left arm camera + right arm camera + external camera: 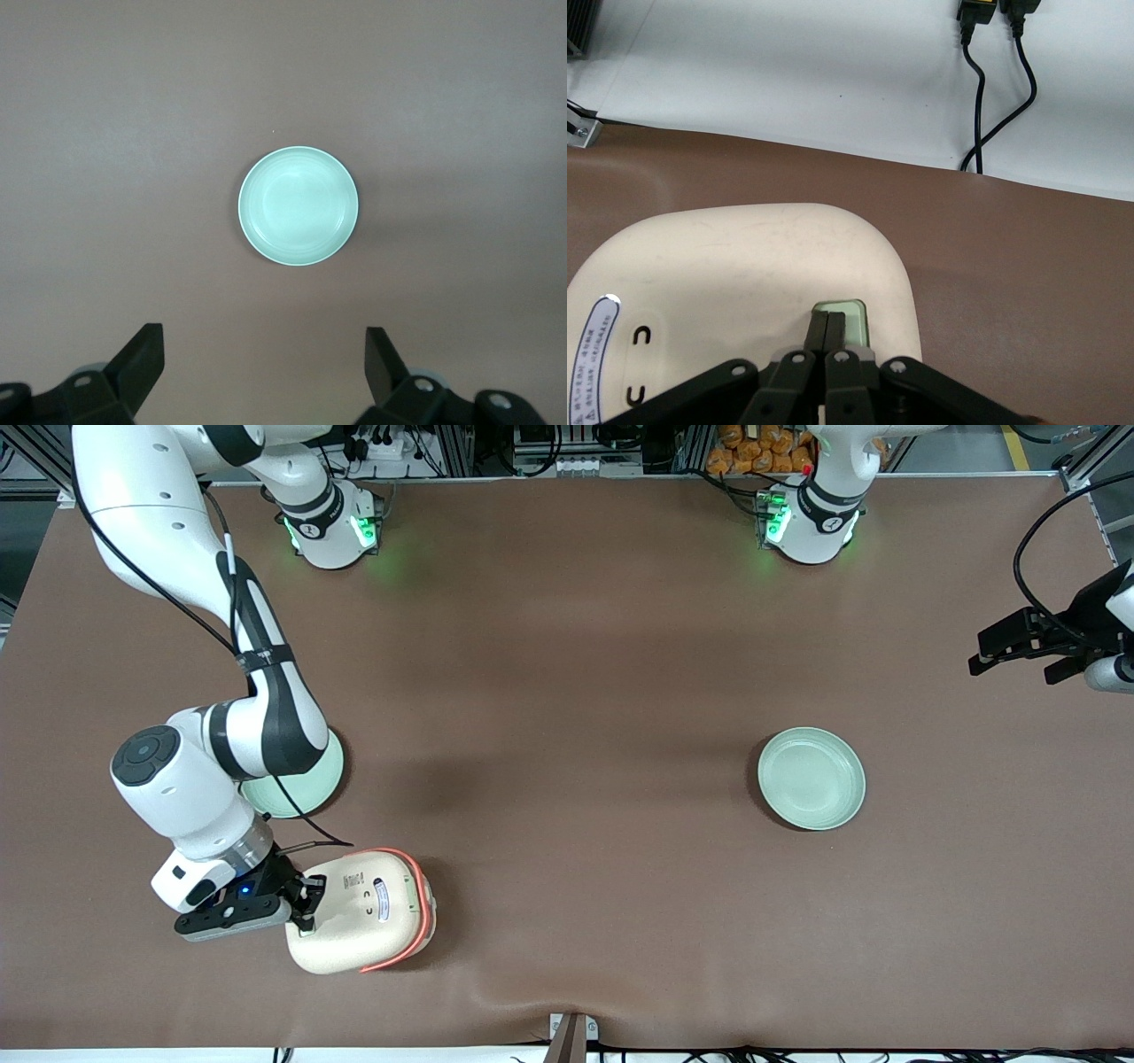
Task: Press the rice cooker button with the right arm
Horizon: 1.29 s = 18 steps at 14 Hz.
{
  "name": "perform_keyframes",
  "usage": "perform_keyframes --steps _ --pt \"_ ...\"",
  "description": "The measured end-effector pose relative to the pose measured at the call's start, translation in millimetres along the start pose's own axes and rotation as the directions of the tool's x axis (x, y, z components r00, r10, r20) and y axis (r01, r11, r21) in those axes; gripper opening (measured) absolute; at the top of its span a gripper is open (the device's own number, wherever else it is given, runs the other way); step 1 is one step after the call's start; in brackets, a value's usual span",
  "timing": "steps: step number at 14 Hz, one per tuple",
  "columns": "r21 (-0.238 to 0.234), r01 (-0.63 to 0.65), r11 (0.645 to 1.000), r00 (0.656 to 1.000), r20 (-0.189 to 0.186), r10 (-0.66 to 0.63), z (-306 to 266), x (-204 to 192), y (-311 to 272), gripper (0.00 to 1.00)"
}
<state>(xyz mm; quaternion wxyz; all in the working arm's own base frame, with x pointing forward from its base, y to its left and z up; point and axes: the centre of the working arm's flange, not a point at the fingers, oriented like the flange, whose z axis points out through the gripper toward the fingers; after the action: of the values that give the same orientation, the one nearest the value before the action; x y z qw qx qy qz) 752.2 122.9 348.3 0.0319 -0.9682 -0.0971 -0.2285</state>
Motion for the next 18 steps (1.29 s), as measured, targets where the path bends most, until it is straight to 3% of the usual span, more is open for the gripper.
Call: perform_keyframes --steps 5,7,8,10,12,16,18 --pt "0.0 0.002 1.0 1.0 -0.004 -0.002 -1 2 -1 0.01" --pt "-0.001 0.002 1.0 1.0 -0.018 -0.002 -7 7 -1 0.06" --pt "-0.001 0.003 1.0 1.0 -0.025 -0.003 -14 11 -1 0.14" --pt "0.004 0.005 1.0 1.0 0.002 -0.005 -34 18 -3 0.19" --pt "0.011 0.008 1.0 0.999 0.047 -0.008 -64 24 -5 0.37" --pt "0.021 0.011 1.0 0.995 0.098 -0.013 -135 32 -8 0.81" --pt "0.022 0.004 1.0 0.993 0.12 -0.006 -160 31 -8 0.99"
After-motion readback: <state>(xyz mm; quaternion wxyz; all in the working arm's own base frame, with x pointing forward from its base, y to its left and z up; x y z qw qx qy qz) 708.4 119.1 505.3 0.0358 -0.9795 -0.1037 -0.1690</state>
